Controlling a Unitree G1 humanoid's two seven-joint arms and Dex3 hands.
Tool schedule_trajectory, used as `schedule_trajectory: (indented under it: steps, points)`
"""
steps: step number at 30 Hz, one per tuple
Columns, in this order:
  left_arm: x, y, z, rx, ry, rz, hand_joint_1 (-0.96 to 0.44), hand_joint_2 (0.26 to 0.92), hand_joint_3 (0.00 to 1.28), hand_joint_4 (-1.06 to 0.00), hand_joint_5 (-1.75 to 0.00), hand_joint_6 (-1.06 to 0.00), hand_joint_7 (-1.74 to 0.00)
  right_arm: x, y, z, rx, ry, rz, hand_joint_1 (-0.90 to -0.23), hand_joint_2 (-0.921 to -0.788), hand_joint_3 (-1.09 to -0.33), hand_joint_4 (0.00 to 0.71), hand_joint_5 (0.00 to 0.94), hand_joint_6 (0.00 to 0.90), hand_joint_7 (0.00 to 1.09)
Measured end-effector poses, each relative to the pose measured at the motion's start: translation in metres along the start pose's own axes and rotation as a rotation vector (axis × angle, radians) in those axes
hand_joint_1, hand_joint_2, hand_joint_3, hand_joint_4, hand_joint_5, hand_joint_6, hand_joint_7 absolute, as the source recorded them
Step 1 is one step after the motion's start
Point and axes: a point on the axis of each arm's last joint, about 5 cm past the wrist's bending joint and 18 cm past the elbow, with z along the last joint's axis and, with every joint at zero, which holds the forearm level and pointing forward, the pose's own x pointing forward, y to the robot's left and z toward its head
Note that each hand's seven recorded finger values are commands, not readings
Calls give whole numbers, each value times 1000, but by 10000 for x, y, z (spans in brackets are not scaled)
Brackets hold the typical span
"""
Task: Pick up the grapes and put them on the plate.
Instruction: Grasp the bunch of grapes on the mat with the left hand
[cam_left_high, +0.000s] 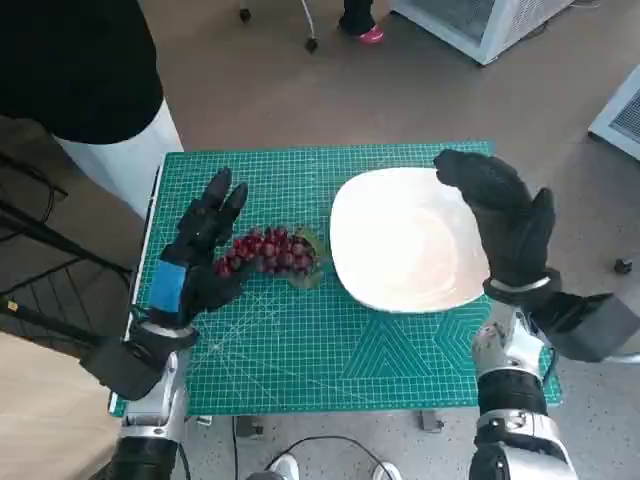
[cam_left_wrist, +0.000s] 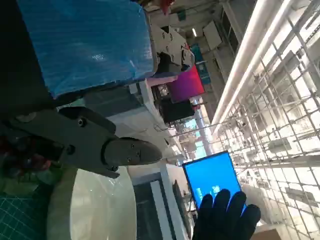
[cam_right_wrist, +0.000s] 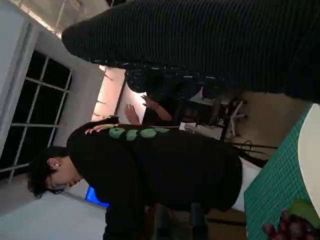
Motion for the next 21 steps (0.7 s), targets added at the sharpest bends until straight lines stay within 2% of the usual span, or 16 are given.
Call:
schedule_trajectory:
  steps: [21]
  points:
    - [-7,-1,-11,-10,2,-7,-267,921,211,-338,-5,-293,-33,-36,-9,-16,7,9,10,-589,-921,-571,347,0,434,0]
